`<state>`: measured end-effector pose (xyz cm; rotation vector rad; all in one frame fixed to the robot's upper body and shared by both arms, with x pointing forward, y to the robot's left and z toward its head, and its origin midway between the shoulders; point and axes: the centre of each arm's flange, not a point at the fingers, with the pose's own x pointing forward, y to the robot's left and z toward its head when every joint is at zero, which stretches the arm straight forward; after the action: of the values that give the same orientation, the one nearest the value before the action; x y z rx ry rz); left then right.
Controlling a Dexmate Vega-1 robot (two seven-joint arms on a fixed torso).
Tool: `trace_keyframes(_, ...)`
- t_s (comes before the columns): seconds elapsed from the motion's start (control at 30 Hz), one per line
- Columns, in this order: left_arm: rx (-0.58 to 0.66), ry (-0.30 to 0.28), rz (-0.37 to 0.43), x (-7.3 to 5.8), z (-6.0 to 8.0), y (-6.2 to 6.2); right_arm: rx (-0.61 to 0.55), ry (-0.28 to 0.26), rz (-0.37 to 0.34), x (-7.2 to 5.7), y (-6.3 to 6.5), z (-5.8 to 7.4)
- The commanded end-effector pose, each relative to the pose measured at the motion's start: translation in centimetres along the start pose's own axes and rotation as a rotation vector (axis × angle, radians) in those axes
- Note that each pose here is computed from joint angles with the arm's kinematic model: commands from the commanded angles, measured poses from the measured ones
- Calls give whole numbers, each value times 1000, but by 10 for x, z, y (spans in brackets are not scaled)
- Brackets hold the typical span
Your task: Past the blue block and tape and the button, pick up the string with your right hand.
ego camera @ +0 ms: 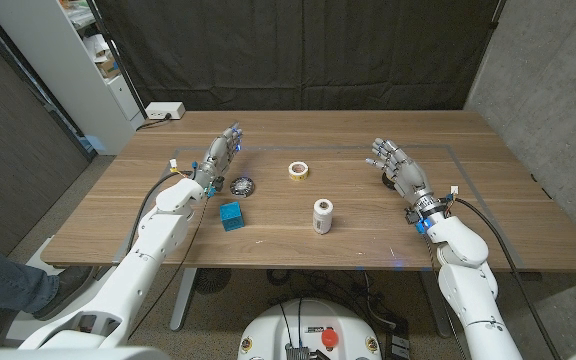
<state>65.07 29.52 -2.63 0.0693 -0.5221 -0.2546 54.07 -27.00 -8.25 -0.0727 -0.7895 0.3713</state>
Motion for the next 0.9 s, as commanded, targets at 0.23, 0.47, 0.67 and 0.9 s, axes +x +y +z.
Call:
trace_keyframes(0.23, -1, 2, 0, -1, -3, -1, -4, -16, 22, -17, 12, 2)
trace_keyframes(0.47, 1, 5, -4, -1, -4, -4, -17, -19, 34, -22, 15, 1)
trace_keyframes(0.67, 0, 4, -4, -1, -5, -5, -33, -19, 43, -25, 20, 2)
trace_keyframes(0.9, -6, 8, -1, -2, -7, -5, -81, -23, 58, -26, 26, 2)
